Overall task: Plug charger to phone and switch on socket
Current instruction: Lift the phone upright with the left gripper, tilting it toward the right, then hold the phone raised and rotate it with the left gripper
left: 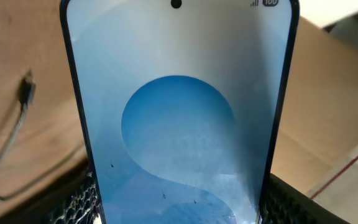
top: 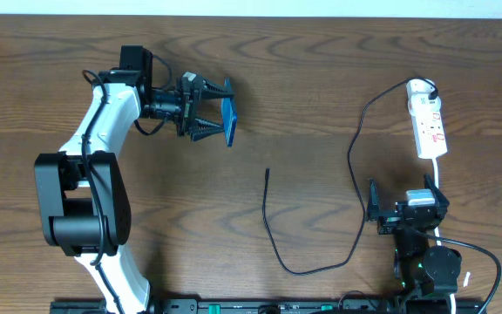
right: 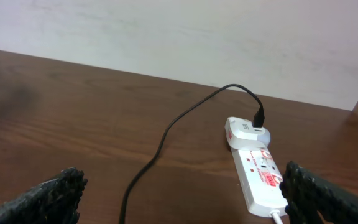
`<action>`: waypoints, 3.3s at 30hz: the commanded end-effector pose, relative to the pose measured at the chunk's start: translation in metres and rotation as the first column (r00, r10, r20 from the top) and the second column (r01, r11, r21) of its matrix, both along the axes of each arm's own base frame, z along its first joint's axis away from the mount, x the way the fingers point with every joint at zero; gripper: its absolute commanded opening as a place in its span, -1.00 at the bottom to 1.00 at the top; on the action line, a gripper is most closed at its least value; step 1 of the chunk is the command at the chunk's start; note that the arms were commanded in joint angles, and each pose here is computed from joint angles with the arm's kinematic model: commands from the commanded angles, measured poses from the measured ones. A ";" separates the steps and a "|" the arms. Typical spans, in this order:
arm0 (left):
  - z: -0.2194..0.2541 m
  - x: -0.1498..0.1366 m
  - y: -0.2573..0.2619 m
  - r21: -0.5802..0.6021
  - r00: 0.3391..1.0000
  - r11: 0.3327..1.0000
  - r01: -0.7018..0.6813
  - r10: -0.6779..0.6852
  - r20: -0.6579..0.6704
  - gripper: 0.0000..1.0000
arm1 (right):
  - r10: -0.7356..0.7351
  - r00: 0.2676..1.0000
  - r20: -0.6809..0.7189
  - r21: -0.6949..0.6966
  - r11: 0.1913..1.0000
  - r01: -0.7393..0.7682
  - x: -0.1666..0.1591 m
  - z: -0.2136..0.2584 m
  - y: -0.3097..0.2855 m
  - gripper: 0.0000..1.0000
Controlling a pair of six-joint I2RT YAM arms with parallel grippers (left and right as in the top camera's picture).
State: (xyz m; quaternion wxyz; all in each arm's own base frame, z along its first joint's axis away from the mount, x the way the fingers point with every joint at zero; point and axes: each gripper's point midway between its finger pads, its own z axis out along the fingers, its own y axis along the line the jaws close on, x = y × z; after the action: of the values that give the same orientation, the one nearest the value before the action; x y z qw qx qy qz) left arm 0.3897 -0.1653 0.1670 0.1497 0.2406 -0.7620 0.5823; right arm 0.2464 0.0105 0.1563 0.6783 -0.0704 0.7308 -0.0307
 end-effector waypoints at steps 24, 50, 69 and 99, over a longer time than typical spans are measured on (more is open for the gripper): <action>0.021 -0.004 -0.002 -0.071 0.964 0.995 -0.071 0.050 -0.262 -0.85 | -0.001 1.000 -0.001 -0.011 1.000 0.001 0.000 -0.001 -0.001 0.99; 0.021 -0.004 -0.002 -0.070 0.964 0.995 -0.071 0.050 -0.262 -0.85 | -0.001 1.000 -0.001 -0.011 1.000 0.001 0.000 -0.001 -0.001 0.99; 0.021 -0.004 -0.002 -0.070 0.964 0.995 -0.071 0.050 -0.262 -0.85 | -0.001 1.000 -0.001 -0.011 1.000 0.001 0.000 -0.001 -0.001 0.98; 0.021 -0.004 -0.002 -0.070 0.964 0.995 -0.071 0.050 -0.262 -0.85 | -0.001 1.000 -0.001 -0.011 1.000 0.001 0.000 -0.001 -0.001 0.99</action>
State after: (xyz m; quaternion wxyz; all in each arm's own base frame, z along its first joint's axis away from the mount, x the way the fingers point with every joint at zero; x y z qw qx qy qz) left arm 0.3891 -0.1662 0.1702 0.2355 0.3432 -0.7152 0.5614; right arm 0.2464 0.0105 0.1563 0.6783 -0.0704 0.7308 -0.0307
